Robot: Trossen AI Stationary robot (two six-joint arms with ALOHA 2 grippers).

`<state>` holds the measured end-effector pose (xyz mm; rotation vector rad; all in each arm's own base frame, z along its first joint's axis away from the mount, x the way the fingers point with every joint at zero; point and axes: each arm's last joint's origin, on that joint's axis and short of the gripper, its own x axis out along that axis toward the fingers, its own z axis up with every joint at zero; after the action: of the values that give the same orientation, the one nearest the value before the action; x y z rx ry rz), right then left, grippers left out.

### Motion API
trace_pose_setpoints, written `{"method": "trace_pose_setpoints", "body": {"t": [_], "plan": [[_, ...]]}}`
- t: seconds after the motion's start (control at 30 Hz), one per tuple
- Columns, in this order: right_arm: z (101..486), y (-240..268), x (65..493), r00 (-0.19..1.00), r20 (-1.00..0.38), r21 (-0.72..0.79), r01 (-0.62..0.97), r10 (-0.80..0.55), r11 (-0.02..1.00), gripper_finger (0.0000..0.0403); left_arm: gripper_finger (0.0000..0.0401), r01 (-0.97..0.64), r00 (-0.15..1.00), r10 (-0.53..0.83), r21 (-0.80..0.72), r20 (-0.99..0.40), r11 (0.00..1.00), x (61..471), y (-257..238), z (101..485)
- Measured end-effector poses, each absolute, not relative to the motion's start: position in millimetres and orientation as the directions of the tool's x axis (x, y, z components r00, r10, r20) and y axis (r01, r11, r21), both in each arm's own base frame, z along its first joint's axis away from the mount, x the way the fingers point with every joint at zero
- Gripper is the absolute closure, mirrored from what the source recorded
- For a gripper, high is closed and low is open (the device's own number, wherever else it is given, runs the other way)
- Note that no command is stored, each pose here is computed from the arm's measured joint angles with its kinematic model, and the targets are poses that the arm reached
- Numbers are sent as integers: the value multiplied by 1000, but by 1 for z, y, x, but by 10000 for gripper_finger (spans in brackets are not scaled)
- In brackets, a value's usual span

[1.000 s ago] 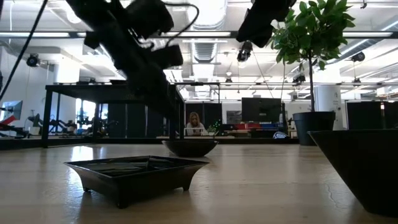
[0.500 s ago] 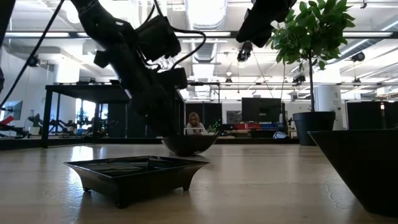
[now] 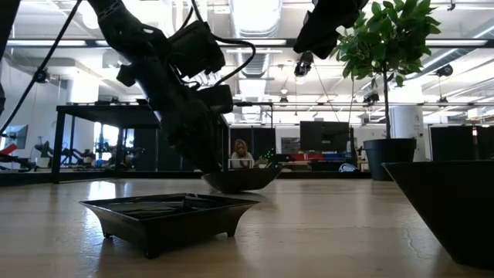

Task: Pick & Place Mini shaped plates
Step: Stack the leaf shaped plate on top of the stacked leaf shaped plate on the shelf

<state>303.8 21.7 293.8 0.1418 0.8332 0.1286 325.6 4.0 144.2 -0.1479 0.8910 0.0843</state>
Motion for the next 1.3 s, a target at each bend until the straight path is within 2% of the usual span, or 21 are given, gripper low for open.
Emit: {"method": "trace_pose_setpoints", "body": {"t": [0.17, 0.5, 0.63, 0.87, 1.13, 1.3], "plan": [[294, 22, 304, 666, -727, 175, -58, 169, 983, 335, 316, -151, 628, -40, -171, -777, 974, 326, 2, 144], [294, 22, 304, 666, -727, 160, -75, 169, 984, 335, 318, -224, 628, -42, -232, -777, 947, 326, 2, 144], [294, 22, 304, 666, -727, 160, -75, 169, 984, 335, 336, -212, 627, -71, -257, -776, 943, 325, 1, 144], [294, 22, 304, 667, -726, 160, -75, 169, 984, 335, 395, -211, 623, -94, -283, -776, 936, 325, 0, 144], [294, 22, 304, 666, -726, 163, -72, 169, 984, 335, 400, -193, 624, -127, -309, -771, 931, 325, -1, 147], [295, 22, 303, 669, -724, 164, -72, 169, 984, 335, 401, -167, 649, -150, -332, -746, 928, 322, -1, 171]]}}
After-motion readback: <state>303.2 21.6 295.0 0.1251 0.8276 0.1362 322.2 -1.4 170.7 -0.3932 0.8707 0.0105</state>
